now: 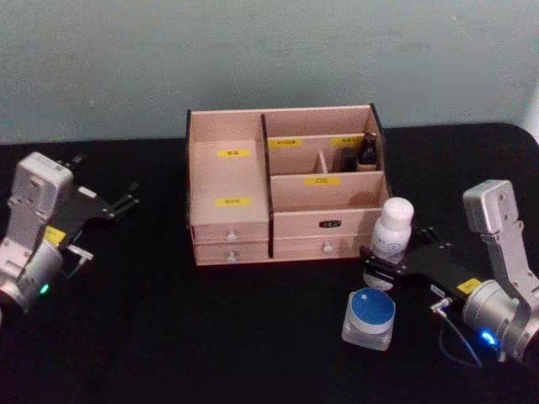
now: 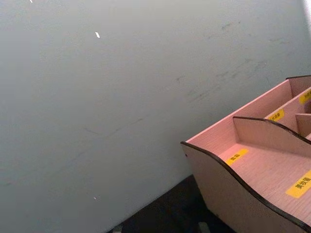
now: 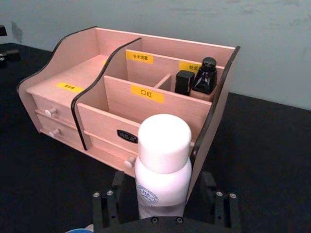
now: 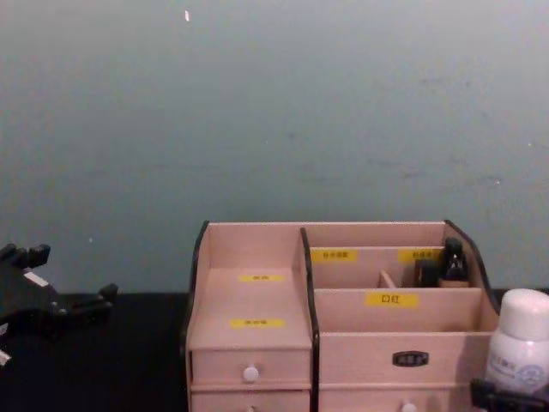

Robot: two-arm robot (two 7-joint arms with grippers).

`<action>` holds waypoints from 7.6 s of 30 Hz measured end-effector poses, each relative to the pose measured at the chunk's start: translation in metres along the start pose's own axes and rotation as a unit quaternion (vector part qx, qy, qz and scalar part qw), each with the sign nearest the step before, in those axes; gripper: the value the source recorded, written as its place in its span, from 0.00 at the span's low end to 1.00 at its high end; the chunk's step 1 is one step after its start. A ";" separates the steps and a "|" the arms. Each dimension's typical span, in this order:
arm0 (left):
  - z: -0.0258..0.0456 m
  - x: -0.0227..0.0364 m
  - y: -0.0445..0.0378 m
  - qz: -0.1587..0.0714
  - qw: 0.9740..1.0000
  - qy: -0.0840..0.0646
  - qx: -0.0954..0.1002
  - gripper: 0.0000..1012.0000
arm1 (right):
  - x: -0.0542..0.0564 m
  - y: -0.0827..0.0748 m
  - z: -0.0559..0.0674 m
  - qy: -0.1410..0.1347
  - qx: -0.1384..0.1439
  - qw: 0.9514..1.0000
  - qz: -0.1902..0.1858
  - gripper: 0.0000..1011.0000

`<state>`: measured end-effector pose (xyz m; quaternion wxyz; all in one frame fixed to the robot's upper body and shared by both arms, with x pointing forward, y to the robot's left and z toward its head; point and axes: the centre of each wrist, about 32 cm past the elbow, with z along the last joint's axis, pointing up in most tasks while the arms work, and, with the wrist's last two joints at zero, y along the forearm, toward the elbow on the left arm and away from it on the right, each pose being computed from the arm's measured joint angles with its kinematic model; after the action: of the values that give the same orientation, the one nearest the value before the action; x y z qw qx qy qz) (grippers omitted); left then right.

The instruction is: Pick up the facial cleanser and watermelon frost from the table and place them into the tiered storage box.

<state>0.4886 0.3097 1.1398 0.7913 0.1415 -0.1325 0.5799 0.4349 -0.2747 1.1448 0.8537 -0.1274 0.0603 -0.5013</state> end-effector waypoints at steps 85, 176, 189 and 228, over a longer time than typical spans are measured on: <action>0.0000 0.0000 0.0000 0.000 1.000 0.000 0.000 0.99 | 0.028 0.051 0.128 -0.044 0.085 0.992 0.085 0.59; 0.0000 0.0000 0.0000 0.000 1.000 0.000 0.000 0.99 | 0.027 0.142 0.092 -0.037 0.013 0.995 0.095 0.59; 0.0000 0.0000 0.0000 0.000 1.000 0.000 0.000 0.99 | 0.027 0.142 0.092 -0.037 0.014 0.995 0.096 0.93; 0.0000 0.0000 0.0000 0.000 1.000 0.000 0.000 0.99 | 0.025 0.037 0.098 -0.070 0.029 0.985 0.153 0.99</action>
<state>0.4886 0.3097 1.1398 0.7913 0.1415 -0.1324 0.5799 0.5011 -0.2635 1.2293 0.9260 -0.1266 0.0052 -0.3558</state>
